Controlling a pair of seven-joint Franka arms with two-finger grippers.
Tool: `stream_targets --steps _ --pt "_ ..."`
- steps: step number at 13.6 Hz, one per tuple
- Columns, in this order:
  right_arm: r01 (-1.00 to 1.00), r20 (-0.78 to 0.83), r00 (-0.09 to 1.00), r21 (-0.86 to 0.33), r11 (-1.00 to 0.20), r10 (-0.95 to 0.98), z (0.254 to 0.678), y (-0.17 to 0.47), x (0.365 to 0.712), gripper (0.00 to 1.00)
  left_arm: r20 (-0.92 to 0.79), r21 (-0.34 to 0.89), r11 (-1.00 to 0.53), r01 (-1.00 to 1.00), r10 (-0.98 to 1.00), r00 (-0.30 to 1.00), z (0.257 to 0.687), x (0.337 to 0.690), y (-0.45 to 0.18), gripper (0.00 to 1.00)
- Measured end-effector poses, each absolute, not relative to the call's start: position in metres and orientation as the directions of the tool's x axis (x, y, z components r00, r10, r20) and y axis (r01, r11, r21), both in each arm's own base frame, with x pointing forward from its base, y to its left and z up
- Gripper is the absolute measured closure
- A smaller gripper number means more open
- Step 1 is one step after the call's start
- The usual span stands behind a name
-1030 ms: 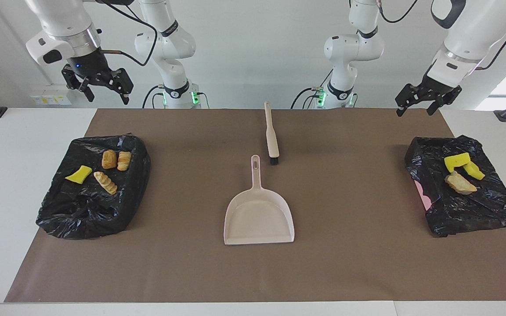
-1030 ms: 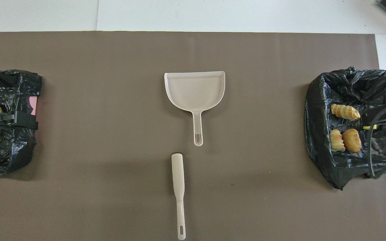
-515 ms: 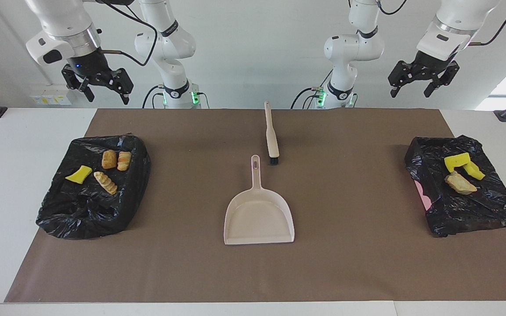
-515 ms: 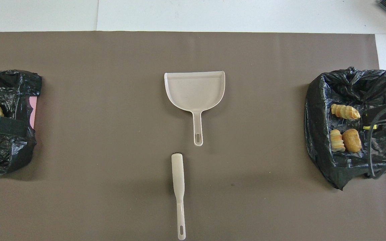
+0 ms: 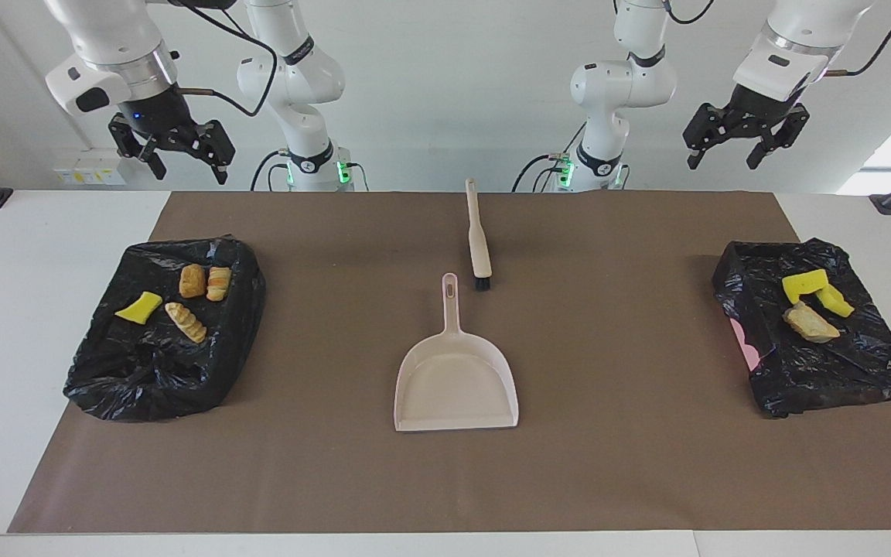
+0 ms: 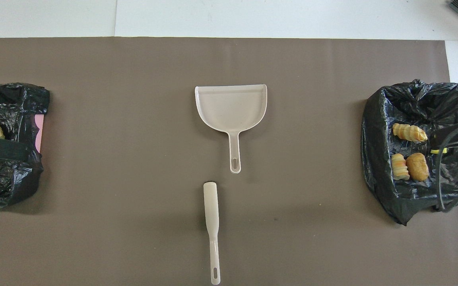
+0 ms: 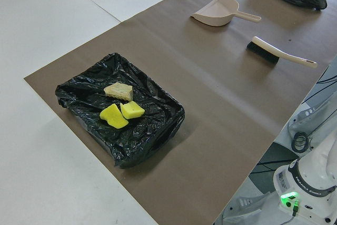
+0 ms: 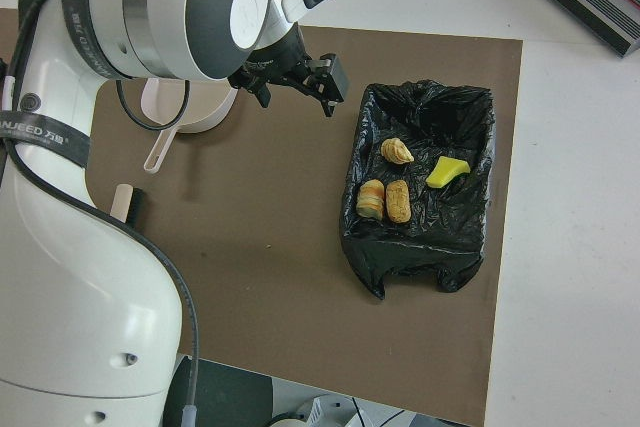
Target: Sweep and dump trash in bin
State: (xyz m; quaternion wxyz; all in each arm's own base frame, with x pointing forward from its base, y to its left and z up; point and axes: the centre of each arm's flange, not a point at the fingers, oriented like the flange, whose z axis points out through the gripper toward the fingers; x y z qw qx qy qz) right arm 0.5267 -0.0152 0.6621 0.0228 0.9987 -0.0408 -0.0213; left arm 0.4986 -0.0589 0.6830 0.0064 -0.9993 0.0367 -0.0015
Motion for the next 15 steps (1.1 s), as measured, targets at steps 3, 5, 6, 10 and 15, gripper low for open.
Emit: stream_targets --steps 3,5,6,10,15 --pt "-0.088 -0.044 0.995 0.047 -0.995 -0.091 0.6614 -0.0196 0.5263 0.0 0.032 -0.011 -0.998 -0.064 -0.065 0.997 0.6824 0.5034 -0.0543 0.0" --pt "-0.087 -0.048 0.995 0.047 -0.995 -0.089 0.6612 -0.0189 0.5254 0.0 0.033 -0.01 -0.998 -0.062 -0.062 0.998 0.6825 0.5037 -0.0527 0.0" --pt "-0.086 -0.048 0.995 0.047 -0.995 -0.088 0.6613 -0.0183 0.5252 0.0 0.033 -0.01 -0.998 -0.061 -0.062 0.998 0.6825 0.5037 -0.0526 0.0" --pt "-0.084 -0.049 0.995 0.048 -0.995 -0.086 0.661 -0.0171 0.5248 0.0 0.033 -0.01 -0.998 -0.061 -0.061 0.998 0.6825 0.5037 -0.0523 0.0" --pt "-0.078 -0.05 0.996 0.048 -0.996 -0.08 0.6608 -0.0138 0.5246 0.0 0.034 -0.01 -0.998 -0.06 -0.061 0.998 0.6829 0.5035 -0.0521 0.0"
